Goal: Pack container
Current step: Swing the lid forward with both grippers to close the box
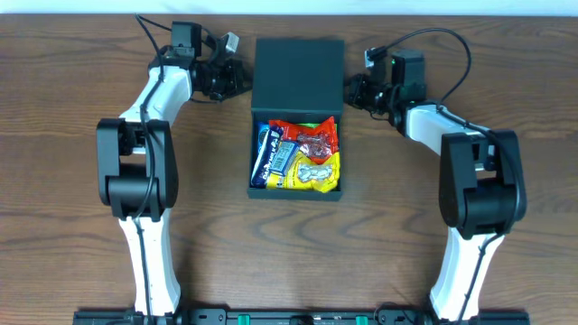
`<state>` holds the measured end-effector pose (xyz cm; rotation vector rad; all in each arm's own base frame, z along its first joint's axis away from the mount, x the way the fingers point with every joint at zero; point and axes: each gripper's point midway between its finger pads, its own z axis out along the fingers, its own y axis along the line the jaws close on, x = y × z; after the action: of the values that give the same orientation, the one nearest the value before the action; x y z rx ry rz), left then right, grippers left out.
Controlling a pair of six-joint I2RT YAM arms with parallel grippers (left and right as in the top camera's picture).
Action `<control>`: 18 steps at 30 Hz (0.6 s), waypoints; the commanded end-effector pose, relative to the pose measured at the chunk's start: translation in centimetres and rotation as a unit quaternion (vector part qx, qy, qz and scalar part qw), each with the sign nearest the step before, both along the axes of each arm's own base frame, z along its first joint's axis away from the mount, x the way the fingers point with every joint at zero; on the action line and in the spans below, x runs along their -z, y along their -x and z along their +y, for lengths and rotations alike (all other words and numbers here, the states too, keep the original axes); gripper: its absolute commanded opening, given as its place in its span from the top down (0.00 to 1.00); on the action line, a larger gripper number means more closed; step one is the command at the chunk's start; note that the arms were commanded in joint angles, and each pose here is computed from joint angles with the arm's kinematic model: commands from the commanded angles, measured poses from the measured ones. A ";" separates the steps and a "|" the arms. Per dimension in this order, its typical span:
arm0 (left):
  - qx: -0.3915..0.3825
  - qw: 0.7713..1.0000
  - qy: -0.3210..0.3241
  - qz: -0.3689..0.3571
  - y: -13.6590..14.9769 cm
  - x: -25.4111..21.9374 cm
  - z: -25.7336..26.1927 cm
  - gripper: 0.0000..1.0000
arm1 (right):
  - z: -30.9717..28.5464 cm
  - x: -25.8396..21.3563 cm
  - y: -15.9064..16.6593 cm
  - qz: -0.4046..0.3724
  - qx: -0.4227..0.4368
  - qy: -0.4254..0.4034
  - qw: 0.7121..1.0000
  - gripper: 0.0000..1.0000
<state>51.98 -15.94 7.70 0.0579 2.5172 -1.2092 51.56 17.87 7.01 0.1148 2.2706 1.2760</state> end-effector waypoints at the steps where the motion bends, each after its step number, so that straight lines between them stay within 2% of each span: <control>1: 0.031 0.996 0.029 -0.076 0.0 -6.7 -0.9 0.94 | 1.1 -2.4 1.3 -0.017 -0.066 -0.059 0.996 0.99; 7: 0.043 0.991 0.033 -0.119 0.4 -10.3 -1.0 0.94 | 0.8 -4.3 1.4 -0.043 -0.092 -0.093 0.991 0.98; 12: 0.071 0.985 0.053 -0.146 1.9 -13.3 -1.5 0.94 | 1.5 -5.2 2.6 -0.047 -0.133 -0.116 0.983 0.99; 18: 0.094 0.985 0.016 -0.146 4.5 -14.1 -0.9 0.94 | 1.7 -4.9 3.8 -0.014 -0.150 -0.131 0.980 0.99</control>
<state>48.20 -16.99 19.34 0.3190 2.3400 -1.2723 48.59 19.59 11.41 -0.1330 2.1429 1.6462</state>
